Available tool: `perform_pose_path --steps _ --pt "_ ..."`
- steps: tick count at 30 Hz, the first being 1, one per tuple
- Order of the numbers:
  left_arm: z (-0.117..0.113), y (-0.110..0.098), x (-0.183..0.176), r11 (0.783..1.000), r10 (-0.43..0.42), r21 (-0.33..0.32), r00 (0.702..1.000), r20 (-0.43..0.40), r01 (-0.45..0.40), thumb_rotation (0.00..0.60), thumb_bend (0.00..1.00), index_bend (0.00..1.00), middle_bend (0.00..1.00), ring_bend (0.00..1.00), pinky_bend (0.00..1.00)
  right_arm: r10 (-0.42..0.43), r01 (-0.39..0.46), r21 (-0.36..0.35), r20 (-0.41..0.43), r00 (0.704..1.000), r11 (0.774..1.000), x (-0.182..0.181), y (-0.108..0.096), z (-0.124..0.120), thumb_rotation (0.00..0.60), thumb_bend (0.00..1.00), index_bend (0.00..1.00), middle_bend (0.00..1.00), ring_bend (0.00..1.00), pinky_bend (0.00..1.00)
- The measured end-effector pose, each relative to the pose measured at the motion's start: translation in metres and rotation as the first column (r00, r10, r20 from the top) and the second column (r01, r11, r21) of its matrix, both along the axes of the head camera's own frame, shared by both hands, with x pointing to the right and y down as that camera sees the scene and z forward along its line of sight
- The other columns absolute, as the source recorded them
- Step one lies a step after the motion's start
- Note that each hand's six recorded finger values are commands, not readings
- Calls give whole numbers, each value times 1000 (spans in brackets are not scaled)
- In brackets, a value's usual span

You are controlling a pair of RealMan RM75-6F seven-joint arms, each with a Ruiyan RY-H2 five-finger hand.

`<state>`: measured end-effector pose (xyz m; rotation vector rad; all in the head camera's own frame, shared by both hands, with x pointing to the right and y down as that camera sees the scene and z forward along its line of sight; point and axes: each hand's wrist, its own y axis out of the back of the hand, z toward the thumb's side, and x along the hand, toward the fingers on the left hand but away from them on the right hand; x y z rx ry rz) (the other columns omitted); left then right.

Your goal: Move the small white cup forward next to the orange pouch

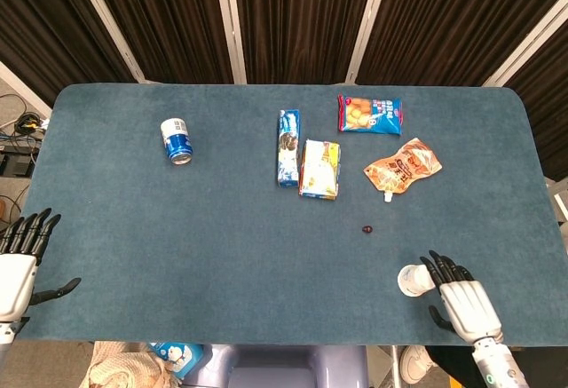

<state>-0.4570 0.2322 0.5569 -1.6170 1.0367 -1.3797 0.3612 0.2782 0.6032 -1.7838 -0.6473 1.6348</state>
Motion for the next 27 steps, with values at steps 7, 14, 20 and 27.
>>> perform_pose_path --steps 7,14,20,27 --pt "1 0 1 1000 4 -4 1000 1 -4 600 15 0 0 0 0 -7 7 -16 -34 999 1000 -2 -2 13 600 398 150 38 102 212" --pt "2 -1 2 1000 6 -7 1000 -1 -6 600 15 0 0 0 0 -14 13 -9 -47 999 1000 -6 -6 21 600 397 270 86 137 234" --pt "3 -1 3 1000 7 -10 1000 -5 -7 600 15 0 0 0 0 -10 9 -3 -66 998 1000 -3 -10 26 600 397 329 133 173 243" --pt "3 -2 4 1000 9 -11 1000 -7 -9 600 15 0 0 0 0 7 -7 10 -56 998 1000 -4 -15 25 600 397 378 162 198 249"
